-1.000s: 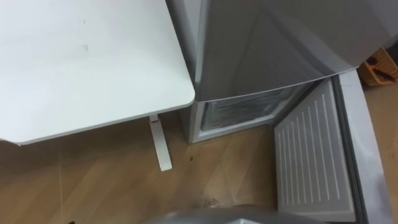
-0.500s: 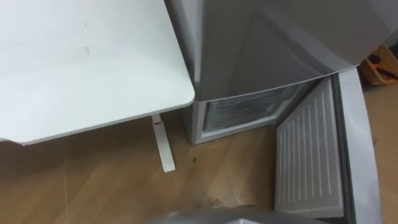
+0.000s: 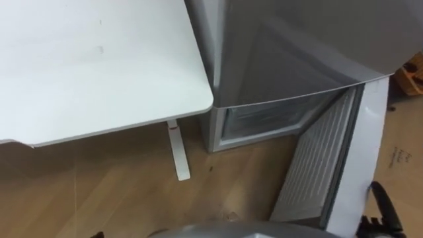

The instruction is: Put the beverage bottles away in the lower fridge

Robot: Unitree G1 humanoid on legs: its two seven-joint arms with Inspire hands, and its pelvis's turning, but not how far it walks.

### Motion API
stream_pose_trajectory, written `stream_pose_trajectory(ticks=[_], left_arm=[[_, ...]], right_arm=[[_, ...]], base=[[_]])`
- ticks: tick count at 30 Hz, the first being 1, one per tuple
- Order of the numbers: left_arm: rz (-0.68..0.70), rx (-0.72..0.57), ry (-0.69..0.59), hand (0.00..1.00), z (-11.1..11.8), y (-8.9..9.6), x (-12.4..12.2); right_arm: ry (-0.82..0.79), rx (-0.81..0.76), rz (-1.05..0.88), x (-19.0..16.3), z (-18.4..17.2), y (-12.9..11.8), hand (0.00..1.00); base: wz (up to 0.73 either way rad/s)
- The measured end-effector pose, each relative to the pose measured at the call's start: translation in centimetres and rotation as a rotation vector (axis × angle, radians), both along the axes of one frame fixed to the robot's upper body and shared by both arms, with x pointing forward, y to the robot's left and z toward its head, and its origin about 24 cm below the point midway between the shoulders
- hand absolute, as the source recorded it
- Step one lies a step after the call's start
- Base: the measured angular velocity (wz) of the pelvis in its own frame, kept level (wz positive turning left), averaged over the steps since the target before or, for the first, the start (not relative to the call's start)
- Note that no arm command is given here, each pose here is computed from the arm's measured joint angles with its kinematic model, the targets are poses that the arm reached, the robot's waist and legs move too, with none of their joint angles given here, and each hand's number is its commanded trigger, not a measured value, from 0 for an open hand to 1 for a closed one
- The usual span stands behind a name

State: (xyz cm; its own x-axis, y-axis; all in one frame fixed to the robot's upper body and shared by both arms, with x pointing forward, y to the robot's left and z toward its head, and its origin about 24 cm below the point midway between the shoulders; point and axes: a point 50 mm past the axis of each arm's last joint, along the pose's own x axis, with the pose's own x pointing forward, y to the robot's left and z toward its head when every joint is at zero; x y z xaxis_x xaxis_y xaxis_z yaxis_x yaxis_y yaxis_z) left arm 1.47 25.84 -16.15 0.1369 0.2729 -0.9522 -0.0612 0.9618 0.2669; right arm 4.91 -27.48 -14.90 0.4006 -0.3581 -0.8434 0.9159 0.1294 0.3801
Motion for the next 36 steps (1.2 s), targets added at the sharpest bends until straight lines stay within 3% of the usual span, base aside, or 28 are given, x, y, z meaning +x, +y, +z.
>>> stream_pose_trajectory(ticks=[7,10,17,22,25,29,36], left_arm=[[-0.094,-0.016,-0.035,0.0,-0.3,-1.6,1.7],[-0.055,-0.048,-0.042,0.0,-0.6,-2.6,1.1],[-0.041,-0.036,-0.043,0.0,-0.6,-2.6,0.5],[-0.045,0.003,-0.06,0.0,-0.4,-1.8,1.3],[-0.032,0.009,-0.052,0.0,-0.3,-1.5,1.0],[-0.012,0.02,-0.021,0.0,-0.3,-1.2,0.2],[-0.019,0.021,0.102,0.0,-0.6,-1.3,-2.4]], right_arm=[[-0.193,0.182,0.519,2.8,-0.4,7.7,0.0],[-0.259,0.231,0.612,3.7,-0.1,9.0,0.0],[-0.268,0.206,0.774,4.2,0.0,9.1,0.0],[-0.017,0.071,1.166,3.3,-1.0,7.9,0.0],[0.133,0.044,1.262,2.0,-1.6,7.0,0.0],[0.264,0.033,1.322,0.3,-2.0,6.5,0.0],[0.323,0.042,1.23,-0.7,-2.2,6.0,0.0]], base=[[0.02],[0.14],[0.11],[0.12],[0.21],[0.14],[0.04]])
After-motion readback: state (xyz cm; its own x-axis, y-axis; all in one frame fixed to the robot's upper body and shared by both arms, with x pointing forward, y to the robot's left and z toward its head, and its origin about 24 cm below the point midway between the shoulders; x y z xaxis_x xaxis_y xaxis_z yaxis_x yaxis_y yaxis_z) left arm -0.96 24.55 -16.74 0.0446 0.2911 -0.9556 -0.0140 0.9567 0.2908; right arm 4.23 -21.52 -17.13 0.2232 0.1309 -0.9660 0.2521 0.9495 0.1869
